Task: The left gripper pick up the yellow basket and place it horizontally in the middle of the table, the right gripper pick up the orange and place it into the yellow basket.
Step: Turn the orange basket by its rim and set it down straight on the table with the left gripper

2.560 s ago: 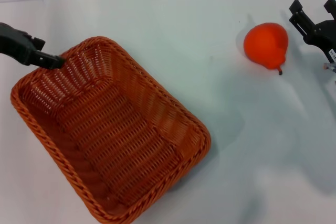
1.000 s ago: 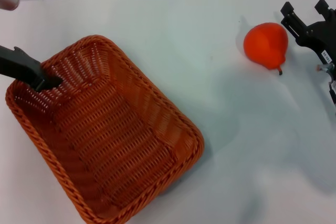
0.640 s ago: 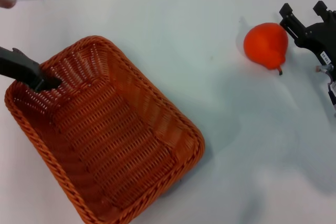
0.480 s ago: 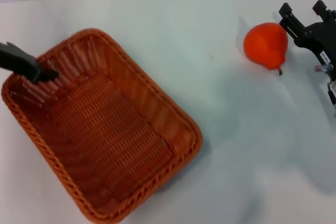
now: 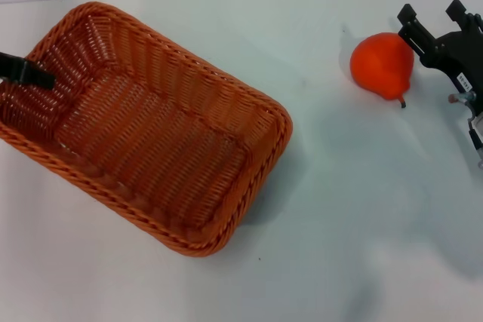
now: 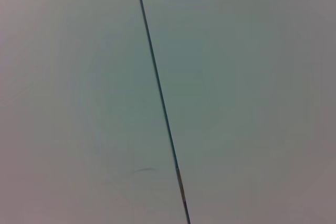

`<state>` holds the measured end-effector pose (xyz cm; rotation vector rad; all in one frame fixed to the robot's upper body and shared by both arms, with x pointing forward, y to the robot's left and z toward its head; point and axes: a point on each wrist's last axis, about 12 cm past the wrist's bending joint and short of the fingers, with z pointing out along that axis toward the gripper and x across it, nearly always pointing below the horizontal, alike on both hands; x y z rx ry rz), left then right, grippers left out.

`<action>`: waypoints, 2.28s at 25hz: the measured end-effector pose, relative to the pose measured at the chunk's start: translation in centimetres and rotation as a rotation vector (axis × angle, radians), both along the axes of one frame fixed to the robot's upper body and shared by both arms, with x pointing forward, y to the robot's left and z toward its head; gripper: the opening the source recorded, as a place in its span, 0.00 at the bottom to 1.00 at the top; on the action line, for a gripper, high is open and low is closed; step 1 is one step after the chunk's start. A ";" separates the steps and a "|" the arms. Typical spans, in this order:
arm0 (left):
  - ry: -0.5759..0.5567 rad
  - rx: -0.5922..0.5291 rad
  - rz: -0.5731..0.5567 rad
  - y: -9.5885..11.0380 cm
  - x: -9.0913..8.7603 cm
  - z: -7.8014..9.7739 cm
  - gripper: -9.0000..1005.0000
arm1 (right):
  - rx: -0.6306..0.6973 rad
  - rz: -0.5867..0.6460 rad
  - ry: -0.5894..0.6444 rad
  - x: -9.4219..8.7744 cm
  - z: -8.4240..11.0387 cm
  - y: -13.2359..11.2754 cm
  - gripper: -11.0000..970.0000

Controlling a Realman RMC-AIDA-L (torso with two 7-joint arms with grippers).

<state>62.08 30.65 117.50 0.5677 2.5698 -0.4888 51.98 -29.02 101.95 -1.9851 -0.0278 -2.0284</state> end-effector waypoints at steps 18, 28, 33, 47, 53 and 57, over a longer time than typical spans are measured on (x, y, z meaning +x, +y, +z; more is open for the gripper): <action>0.095 -0.339 0.164 2.7 -2.0 -2.0 0.16 | -0.010 0.016 0.017 0.5 0.0 0.4 0.95; 0.016 -0.476 0.336 4.6 -3.8 -4.4 0.16 | -0.014 0.028 0.017 0.6 0.0 0.6 0.94; 0.020 -0.471 0.364 4.9 -4.4 -5.2 0.16 | -0.014 0.028 0.017 0.6 0.0 0.6 0.94; -0.006 -0.434 0.480 5.7 -6.3 -7.4 0.16 | -0.015 0.031 0.019 0.5 -0.1 0.7 0.94; -0.007 -0.427 0.504 6.1 -6.8 -7.8 0.16 | -0.017 0.032 0.023 0.6 -0.1 0.7 0.93; -0.009 -0.426 0.505 6.0 -6.7 -7.9 0.16 | -0.017 0.032 0.023 0.6 -0.1 0.7 0.93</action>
